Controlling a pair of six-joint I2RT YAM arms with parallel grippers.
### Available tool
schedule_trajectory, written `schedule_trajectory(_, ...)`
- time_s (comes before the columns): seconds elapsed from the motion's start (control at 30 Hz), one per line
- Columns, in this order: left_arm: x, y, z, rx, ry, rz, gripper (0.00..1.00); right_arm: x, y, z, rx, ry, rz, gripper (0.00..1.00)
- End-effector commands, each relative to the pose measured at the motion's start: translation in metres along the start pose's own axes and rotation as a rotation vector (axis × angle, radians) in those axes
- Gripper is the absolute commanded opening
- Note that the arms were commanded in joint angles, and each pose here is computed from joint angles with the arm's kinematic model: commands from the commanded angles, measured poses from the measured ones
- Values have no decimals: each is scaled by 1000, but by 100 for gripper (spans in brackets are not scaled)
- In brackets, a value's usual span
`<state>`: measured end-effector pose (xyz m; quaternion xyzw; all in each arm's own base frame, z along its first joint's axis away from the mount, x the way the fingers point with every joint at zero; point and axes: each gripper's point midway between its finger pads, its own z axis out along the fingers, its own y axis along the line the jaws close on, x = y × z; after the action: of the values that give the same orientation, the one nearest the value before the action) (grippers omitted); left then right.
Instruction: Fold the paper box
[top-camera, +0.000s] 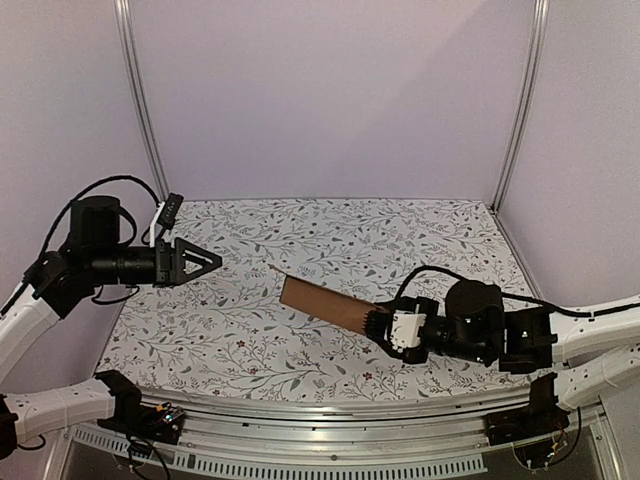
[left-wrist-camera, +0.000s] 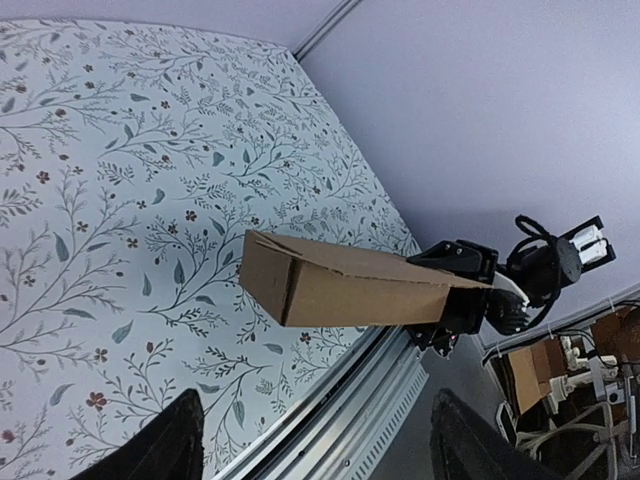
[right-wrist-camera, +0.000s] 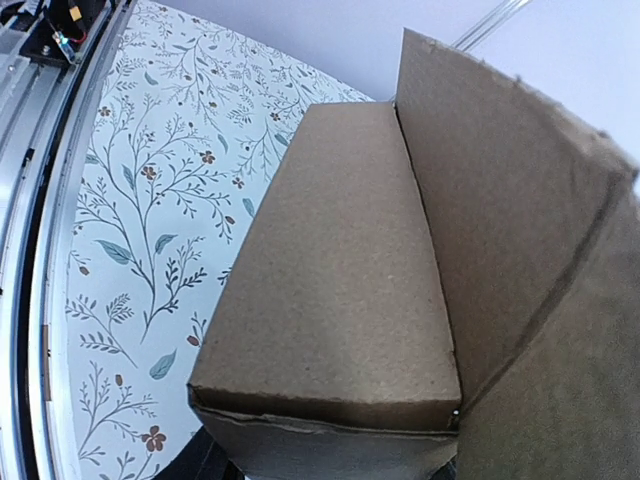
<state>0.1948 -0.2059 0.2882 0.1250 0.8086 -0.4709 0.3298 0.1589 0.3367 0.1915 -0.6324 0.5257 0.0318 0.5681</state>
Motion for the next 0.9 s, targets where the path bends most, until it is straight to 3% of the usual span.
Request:
schedule_trajectory(0.0,15,14,5,-115,59,76,76,-6,17,-12,-208,-78,314,48)
schedule_trajectory(0.2,26,13,32,-184,174,217,74,-6,27,-23,-346,-132,518,47)
schedule_trajectory(0.5,38,-12,52,-55,268,374,74,-8,37,-33,-486,-161,672,47)
schedule_trajectory(0.87,70,-21,57,79,413,387,67,-26,40,-43,-640,-245,768,46)
